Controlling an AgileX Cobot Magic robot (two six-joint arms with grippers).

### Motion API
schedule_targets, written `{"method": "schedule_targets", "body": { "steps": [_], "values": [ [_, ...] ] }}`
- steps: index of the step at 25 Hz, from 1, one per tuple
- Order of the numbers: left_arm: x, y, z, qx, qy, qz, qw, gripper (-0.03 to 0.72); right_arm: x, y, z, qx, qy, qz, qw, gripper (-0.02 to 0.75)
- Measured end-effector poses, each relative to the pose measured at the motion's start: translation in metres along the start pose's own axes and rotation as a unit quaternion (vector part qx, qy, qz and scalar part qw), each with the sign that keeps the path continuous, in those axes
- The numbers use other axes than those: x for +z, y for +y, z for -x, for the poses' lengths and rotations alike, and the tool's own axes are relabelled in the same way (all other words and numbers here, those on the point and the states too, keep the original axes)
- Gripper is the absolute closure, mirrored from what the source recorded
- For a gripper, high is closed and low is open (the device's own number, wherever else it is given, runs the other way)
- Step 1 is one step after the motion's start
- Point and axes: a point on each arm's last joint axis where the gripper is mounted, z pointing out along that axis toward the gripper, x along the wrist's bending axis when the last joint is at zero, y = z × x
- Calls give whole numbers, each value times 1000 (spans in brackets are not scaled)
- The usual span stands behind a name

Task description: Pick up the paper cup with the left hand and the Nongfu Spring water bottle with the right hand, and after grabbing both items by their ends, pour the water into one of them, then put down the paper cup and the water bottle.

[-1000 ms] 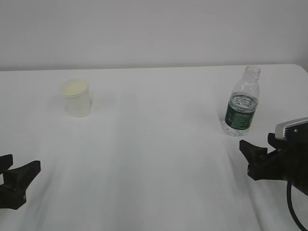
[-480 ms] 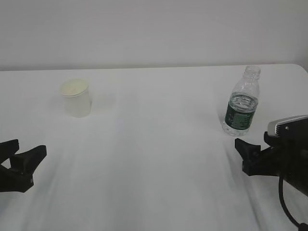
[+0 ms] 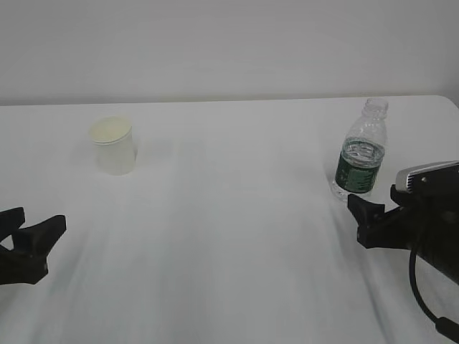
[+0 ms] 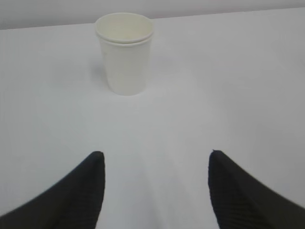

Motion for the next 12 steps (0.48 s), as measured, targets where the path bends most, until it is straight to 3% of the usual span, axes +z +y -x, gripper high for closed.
{"method": "schedule_targets", "body": {
  "steps": [12],
  "values": [
    [27, -4, -6, -3, 32, -13, 999, 202, 3, 3, 3, 7, -16, 6, 1000, 132]
  ]
}}
